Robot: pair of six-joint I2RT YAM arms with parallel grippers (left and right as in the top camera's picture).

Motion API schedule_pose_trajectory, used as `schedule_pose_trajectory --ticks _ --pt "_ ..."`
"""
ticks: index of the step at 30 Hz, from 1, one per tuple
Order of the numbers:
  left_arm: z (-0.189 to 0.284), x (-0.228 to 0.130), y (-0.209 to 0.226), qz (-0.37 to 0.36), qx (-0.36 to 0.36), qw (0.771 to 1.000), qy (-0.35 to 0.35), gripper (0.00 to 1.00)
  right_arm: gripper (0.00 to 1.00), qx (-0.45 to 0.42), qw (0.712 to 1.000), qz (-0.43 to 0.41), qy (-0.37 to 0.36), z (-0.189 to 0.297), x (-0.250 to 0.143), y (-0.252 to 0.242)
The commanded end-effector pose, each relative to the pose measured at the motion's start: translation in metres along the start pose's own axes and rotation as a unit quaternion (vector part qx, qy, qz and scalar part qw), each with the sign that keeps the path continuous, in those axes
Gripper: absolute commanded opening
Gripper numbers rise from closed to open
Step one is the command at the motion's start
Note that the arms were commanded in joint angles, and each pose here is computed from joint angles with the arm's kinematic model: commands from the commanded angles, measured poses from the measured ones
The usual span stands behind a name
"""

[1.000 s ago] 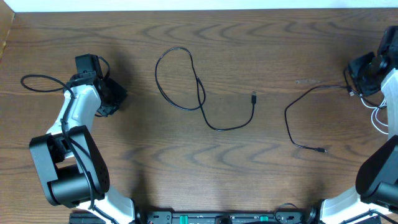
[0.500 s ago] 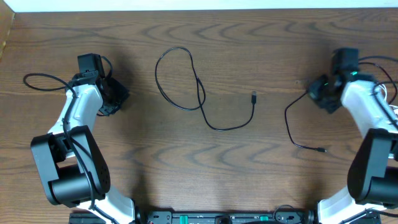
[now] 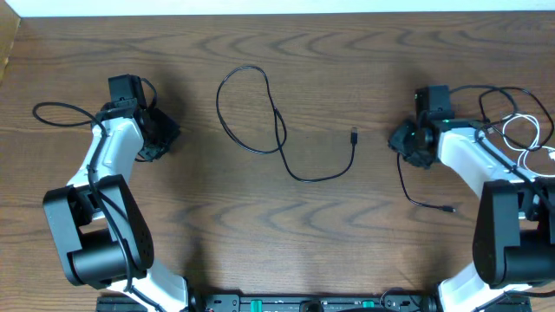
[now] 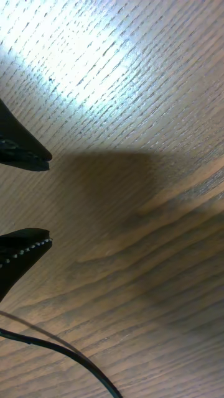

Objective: Untangle cables

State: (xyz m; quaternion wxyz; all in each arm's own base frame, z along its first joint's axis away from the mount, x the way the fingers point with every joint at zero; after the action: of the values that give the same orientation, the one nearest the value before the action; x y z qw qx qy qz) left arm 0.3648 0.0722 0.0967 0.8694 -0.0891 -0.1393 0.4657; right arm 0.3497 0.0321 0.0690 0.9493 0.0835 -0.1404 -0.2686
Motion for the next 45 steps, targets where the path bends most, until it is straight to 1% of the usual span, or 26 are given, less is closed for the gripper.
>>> schedule_pose_trajectory --ticks 1,6,9,16,24,27,29,31,42,45 --pt "-0.003 -0.002 0.003 0.002 0.006 1.000 0.005 0.36 0.38 -0.035 0.999 0.032 -0.018 -0.003 -0.006 0.001" --pt "-0.003 -0.002 0.003 0.002 0.006 1.000 0.005 0.36 0.36 -0.053 0.997 0.050 -0.025 -0.009 -0.012 0.006" --pt "-0.003 -0.002 0.003 0.002 0.006 1.000 0.005 0.36 0.32 -0.053 0.997 0.050 -0.025 -0.009 -0.012 0.007" --pt "-0.003 -0.002 0.003 0.002 0.006 1.000 0.005 0.36 0.32 -0.054 0.997 0.050 -0.023 -0.009 -0.013 0.006" --pt "-0.003 -0.002 0.003 0.001 0.006 1.000 0.005 0.36 0.31 -0.076 0.996 0.051 -0.016 -0.008 -0.016 -0.001" --pt "-0.003 -0.002 0.003 0.001 0.006 1.000 0.005 0.36 0.28 -0.077 0.996 0.051 -0.016 -0.008 -0.016 -0.001" --pt "-0.003 -0.002 0.003 0.001 0.007 1.000 0.005 0.36 0.24 -0.077 0.996 0.051 -0.016 -0.008 -0.016 -0.001" --pt "-0.003 -0.002 0.003 0.001 0.007 1.000 0.005 0.36 0.22 -0.077 0.996 0.051 -0.016 -0.008 -0.016 -0.001" --pt "-0.003 -0.002 0.003 0.001 0.006 1.000 0.005 0.36 0.23 -0.079 0.995 0.051 -0.014 -0.009 -0.017 -0.002" --pt "-0.003 -0.002 0.003 0.001 0.006 1.000 0.005 0.36 0.22 -0.085 0.995 0.051 -0.014 -0.010 -0.019 -0.005"
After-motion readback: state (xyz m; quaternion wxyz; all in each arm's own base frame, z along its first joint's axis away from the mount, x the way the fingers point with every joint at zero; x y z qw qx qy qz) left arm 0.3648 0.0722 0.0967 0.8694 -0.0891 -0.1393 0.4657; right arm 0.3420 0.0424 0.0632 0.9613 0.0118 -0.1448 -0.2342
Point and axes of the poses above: each gripper's point midway between its finger pads, its own z axis back along the fingers, its own y axis along the line the jaws close on, x = y × z, the point moved 6 cm from there along z, back along the fingers, and after that the axes turned 6 degrees about z, right-handed, at the moved point
